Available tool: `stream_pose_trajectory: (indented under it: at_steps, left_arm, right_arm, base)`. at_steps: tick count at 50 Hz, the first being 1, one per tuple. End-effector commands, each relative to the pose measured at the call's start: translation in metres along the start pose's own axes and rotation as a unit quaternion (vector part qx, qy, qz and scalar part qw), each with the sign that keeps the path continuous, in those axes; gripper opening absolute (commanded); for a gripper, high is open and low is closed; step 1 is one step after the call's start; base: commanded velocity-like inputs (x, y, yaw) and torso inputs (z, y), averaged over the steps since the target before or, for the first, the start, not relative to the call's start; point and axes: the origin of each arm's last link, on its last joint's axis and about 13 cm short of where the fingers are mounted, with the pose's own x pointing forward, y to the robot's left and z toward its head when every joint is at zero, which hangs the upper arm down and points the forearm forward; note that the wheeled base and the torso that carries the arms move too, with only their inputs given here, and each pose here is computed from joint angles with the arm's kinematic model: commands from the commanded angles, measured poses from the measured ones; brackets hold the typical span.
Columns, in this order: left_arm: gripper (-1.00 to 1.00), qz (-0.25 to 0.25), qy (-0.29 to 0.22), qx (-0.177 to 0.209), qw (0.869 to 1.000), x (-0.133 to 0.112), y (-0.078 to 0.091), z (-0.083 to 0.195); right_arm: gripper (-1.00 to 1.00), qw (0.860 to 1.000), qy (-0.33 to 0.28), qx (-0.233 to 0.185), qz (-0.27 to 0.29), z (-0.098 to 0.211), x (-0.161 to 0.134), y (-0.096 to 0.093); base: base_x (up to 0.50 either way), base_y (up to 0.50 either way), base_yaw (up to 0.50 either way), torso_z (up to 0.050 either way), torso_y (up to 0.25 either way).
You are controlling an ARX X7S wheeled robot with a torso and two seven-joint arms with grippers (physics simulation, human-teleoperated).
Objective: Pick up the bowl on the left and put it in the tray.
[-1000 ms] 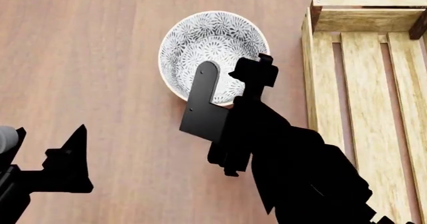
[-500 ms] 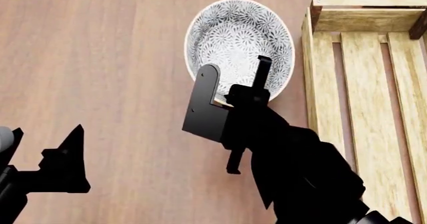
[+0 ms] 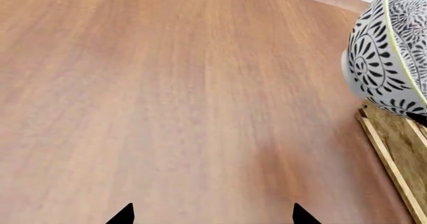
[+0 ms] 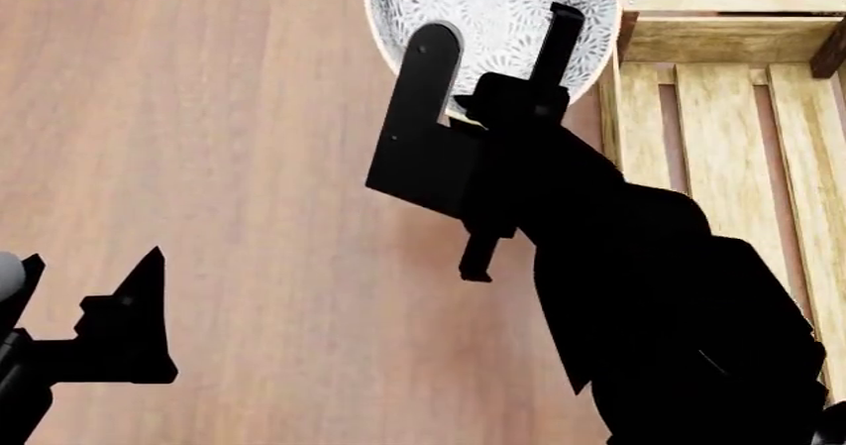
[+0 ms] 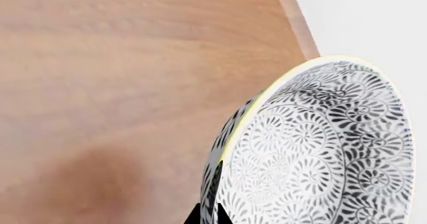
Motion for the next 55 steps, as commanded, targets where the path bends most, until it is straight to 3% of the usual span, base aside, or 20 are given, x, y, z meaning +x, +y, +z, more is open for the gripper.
stream_pose_trajectory:
  at_steps: [1, 18, 40, 55]
  left_arm:
    - [1.0, 0.003, 0.0, -0.002, 1.0, -0.001, 0.0, 0.001]
    - [1.0, -0.001, 0.004, 0.004, 1.0, 0.0, -0.003, 0.0]
    - [1.0, 0.011, -0.006, -0.005, 1.0, 0.002, 0.0, 0.005]
    - [1.0, 0.011, 0.0, -0.004, 1.0, 0.002, 0.0, 0.001]
  right_arm:
    - [-1.0, 0.999, 0.015, -0.02, -0.048, -0.003, -0.039, -0.027]
    - [-1.0, 0.992, 0.096, -0.012, -0.085, -0.039, -0.081, -0.046]
    - [-1.0, 0.982, 0.175, 0.009, -0.065, -0.079, -0.094, -0.024]
    - [-1.0, 0.978, 0.206, 0.026, -0.022, -0.099, -0.093, 0.011]
  base:
    - [0.0, 0.0, 0.0, 0.0, 0.0]
    - [0.0, 0.0, 0.0, 0.0, 0.001]
    - [0.0, 0.0, 0.0, 0.0, 0.0]
    - [0.0, 0.0, 0.0, 0.0, 0.001]
